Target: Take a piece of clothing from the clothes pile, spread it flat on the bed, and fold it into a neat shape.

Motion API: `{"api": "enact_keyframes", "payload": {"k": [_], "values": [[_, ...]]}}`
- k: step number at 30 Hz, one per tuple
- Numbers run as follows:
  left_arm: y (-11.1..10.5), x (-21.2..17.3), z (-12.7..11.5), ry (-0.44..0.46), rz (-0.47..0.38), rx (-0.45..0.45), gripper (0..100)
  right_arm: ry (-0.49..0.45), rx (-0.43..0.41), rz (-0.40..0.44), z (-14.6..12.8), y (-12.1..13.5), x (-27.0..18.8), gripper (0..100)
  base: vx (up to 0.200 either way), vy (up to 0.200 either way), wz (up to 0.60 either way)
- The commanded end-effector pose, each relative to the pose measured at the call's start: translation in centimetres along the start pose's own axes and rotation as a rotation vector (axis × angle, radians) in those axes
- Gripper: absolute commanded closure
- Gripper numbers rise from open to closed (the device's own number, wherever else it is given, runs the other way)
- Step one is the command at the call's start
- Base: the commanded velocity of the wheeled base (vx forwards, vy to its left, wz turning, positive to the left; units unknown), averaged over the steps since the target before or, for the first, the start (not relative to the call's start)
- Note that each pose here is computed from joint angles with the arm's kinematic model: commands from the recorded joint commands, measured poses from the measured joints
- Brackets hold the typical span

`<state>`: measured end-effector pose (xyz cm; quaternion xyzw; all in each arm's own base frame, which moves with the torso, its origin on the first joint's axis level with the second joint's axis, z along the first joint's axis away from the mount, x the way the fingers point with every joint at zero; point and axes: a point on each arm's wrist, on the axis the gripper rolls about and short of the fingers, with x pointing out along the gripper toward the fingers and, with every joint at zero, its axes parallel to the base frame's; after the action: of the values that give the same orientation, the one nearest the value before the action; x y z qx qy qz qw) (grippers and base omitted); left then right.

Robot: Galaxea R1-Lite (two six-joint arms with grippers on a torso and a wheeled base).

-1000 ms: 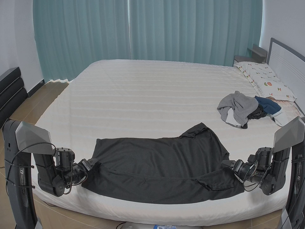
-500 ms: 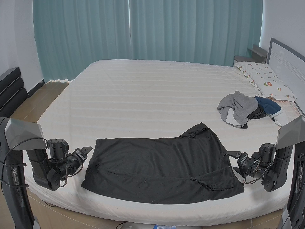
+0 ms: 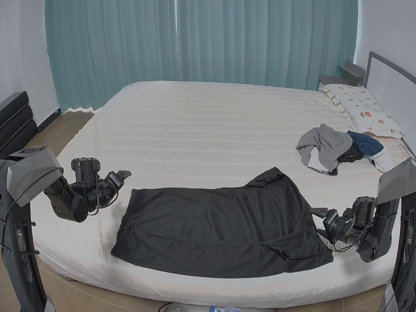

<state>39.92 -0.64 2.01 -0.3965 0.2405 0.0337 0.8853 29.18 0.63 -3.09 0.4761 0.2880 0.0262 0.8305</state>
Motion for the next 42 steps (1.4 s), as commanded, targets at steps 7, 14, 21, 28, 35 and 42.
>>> {"api": "enact_keyframes", "payload": {"k": [7, 14, 21, 28, 35, 42], "values": [[1.6, 6.4, -0.3, 0.181, -0.09, 0.062, 0, 0.004, -0.007, 0.004, -0.2, 0.0, 0.0, 0, 0.0, 0.0, 0.0], [2.2, 6.9, -0.7, 0.184, -0.083, 0.096, 0, 0.006, -0.007, 0.005, -0.2, 0.0, 0.0, 0, 0.0, 0.0, 0.0], [2.1, 7.4, -1.1, 0.186, -0.091, 0.109, 0, 0.003, -0.008, 0.006, -0.2, 0.0, 0.0, 0, 0.0, 0.0, 0.0], [2.0, 7.8, -1.4, 0.176, -0.084, 0.115, 0, 0.003, -0.008, 0.007, -0.2, 0.0, 0.1, 0, 0.0, 0.0, 0.0], [2.0, 7.9, -1.3, 0.131, -0.046, 0.121, 100, 0.002, -0.009, 0.008, -0.2, 0.1, 0.1, 0, 0.0, 0.0, 0.0], [1.5, 8.2, -1.0, -0.012, -0.087, 0.135, 100, 0.003, -0.008, 0.007, -0.2, 0.0, 0.1, 0, 0.0, 0.0, 0.0]]}}
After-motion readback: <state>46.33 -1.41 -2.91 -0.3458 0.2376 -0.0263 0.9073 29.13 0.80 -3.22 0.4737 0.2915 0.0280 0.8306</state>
